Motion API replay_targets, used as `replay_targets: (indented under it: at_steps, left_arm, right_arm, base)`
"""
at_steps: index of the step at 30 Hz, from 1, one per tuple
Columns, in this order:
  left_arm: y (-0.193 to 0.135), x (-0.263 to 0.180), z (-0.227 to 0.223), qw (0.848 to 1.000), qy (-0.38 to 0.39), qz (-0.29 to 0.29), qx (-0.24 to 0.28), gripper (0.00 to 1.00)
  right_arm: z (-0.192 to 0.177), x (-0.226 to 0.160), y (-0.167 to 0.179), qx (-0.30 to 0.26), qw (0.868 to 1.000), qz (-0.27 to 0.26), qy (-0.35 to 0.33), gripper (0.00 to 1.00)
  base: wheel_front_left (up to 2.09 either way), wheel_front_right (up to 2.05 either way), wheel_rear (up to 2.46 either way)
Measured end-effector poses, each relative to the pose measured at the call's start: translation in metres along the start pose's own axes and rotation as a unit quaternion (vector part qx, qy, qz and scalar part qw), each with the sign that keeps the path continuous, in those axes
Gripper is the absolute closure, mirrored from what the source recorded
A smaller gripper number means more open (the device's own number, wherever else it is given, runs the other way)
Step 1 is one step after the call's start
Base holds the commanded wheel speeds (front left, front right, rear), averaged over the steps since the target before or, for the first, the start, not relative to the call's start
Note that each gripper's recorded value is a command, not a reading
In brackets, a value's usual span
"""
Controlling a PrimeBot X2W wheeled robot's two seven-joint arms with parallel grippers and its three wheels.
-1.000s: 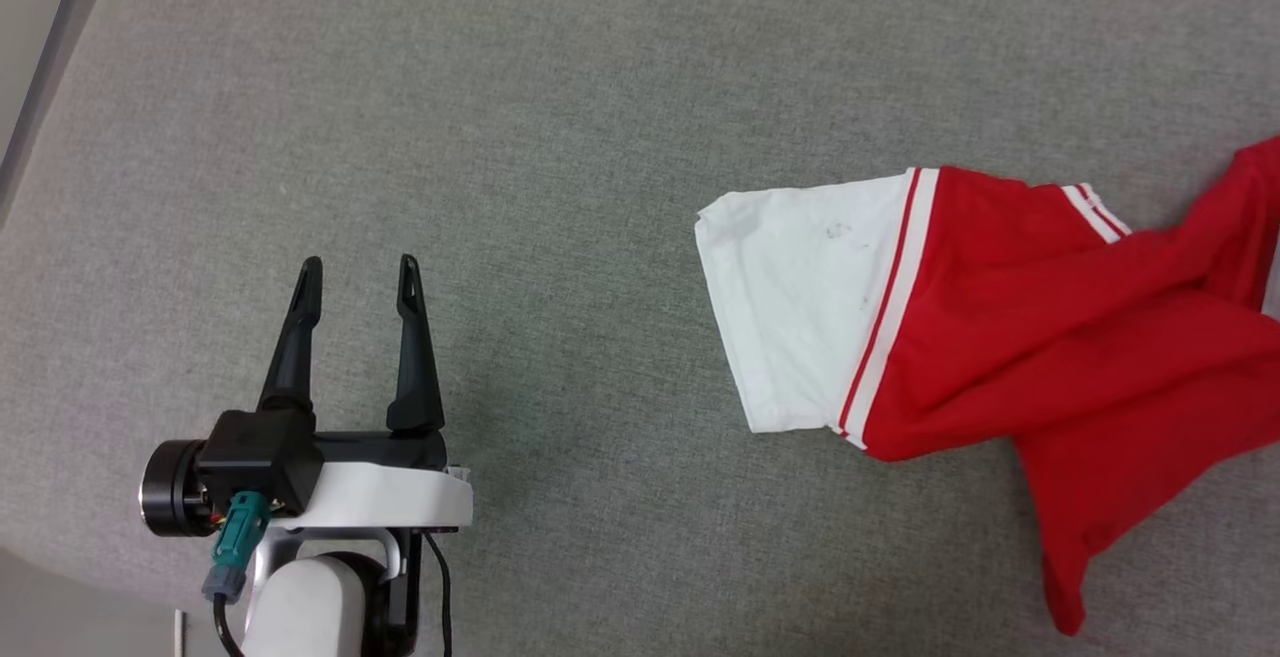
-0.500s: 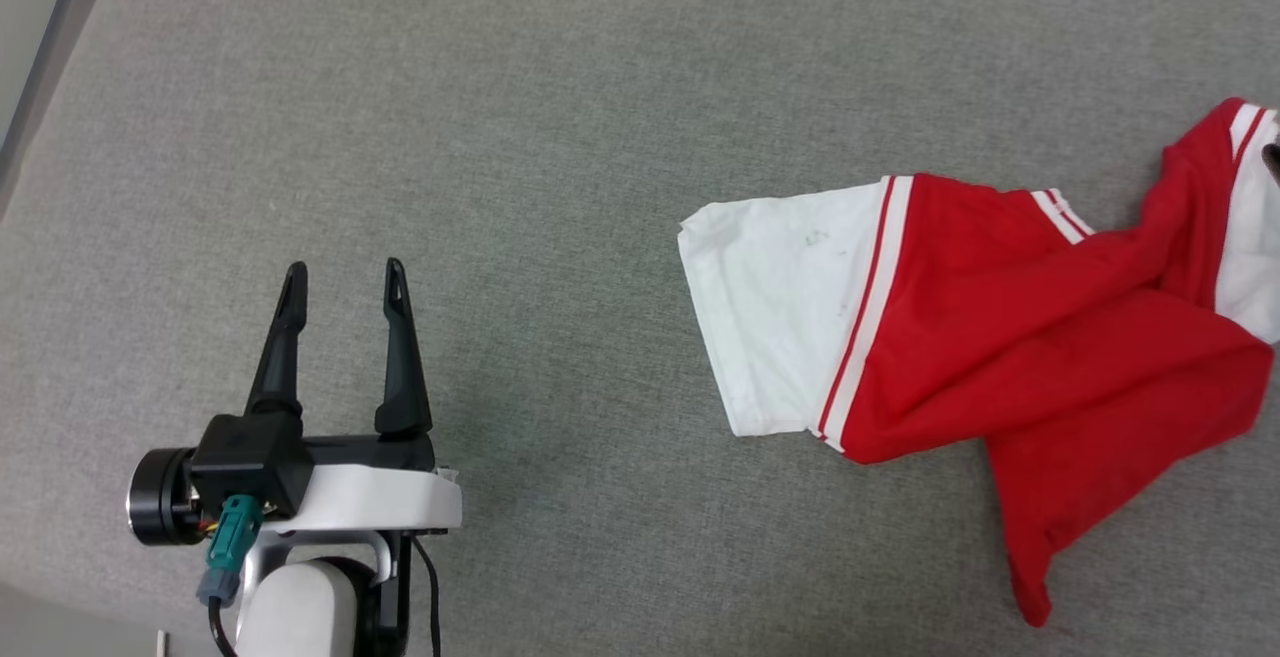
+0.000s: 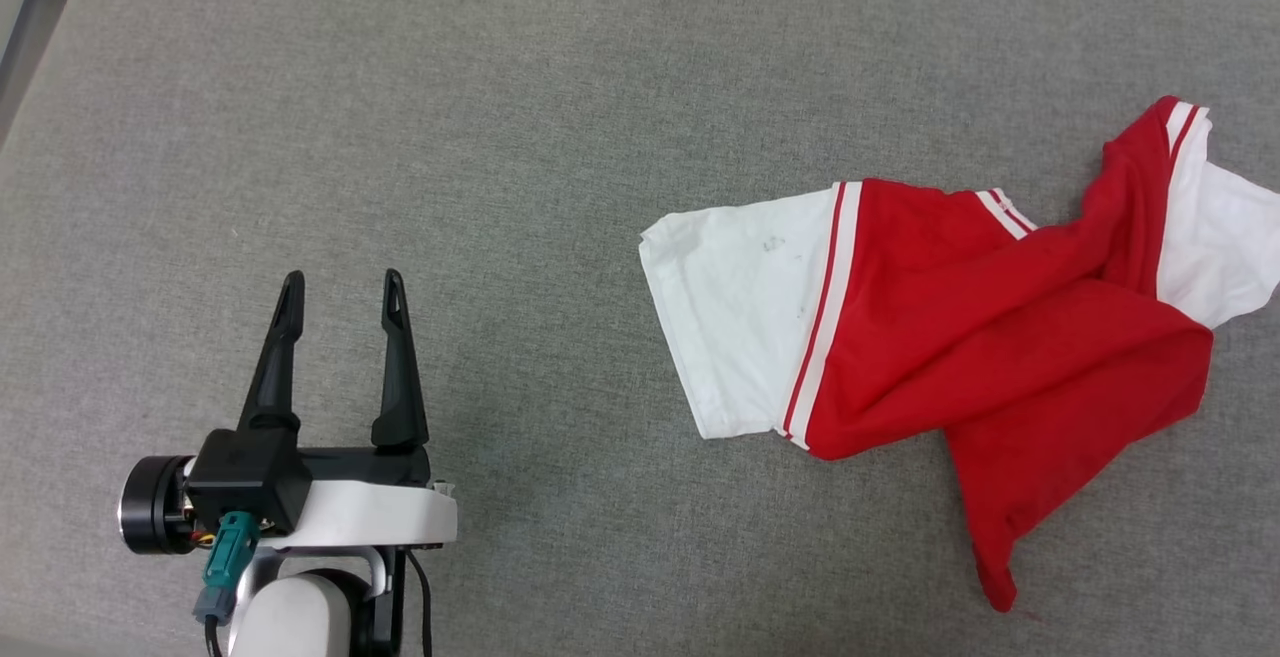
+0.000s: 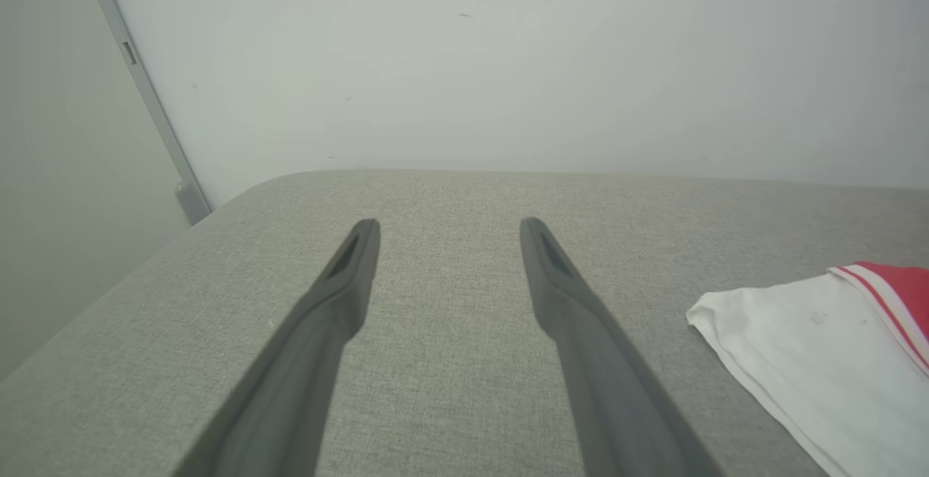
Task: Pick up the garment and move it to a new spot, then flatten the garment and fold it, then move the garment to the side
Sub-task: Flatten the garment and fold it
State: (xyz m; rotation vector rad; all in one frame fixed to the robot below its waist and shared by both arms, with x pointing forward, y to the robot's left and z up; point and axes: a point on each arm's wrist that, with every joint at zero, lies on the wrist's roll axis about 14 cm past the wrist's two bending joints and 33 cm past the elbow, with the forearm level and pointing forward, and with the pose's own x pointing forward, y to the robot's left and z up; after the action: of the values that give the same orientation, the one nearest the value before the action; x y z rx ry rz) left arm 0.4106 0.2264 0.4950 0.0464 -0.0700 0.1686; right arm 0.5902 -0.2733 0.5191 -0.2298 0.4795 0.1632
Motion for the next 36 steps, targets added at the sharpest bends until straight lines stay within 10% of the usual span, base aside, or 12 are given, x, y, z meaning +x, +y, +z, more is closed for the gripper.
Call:
replay_targets:
  at_steps: [16, 33, 34, 35, 36]
  left_arm:
    - [-0.002, 0.008, -0.014, 1.000, 0.015, -0.002, 0.007, 0.00]
    - [0.005, 0.018, -0.027, 0.999, 0.028, 0.010, 0.019, 0.00]
    - [0.005, 0.018, -0.027, 0.999, 0.027, 0.010, 0.019, 0.00]
    - [0.005, 0.018, -0.026, 0.999, 0.026, 0.011, 0.020, 0.00]
    - [0.005, 0.019, -0.026, 0.999, 0.026, 0.011, 0.020, 0.00]
  right_arm:
    - [-0.100, 0.015, 0.041, -0.006, 0.955, 0.062, 0.291, 0.00]
    - [-0.162, 0.035, 0.068, -0.035, 0.923, 0.086, 0.373, 0.00]
    - [-0.162, 0.034, 0.068, -0.035, 0.924, 0.086, 0.372, 0.65]
    - [-0.162, 0.034, 0.068, -0.035, 0.926, 0.087, 0.366, 1.00]
    - [-0.161, 0.034, 0.069, -0.034, 0.928, 0.088, 0.362, 1.00]
  base:
    - [0.00, 0.00, 0.00]
    - [0.00, 0.00, 0.00]
    - [0.00, 0.00, 0.00]
    - [0.00, 0.00, 0.00]
    - [0.00, 0.00, 0.00]
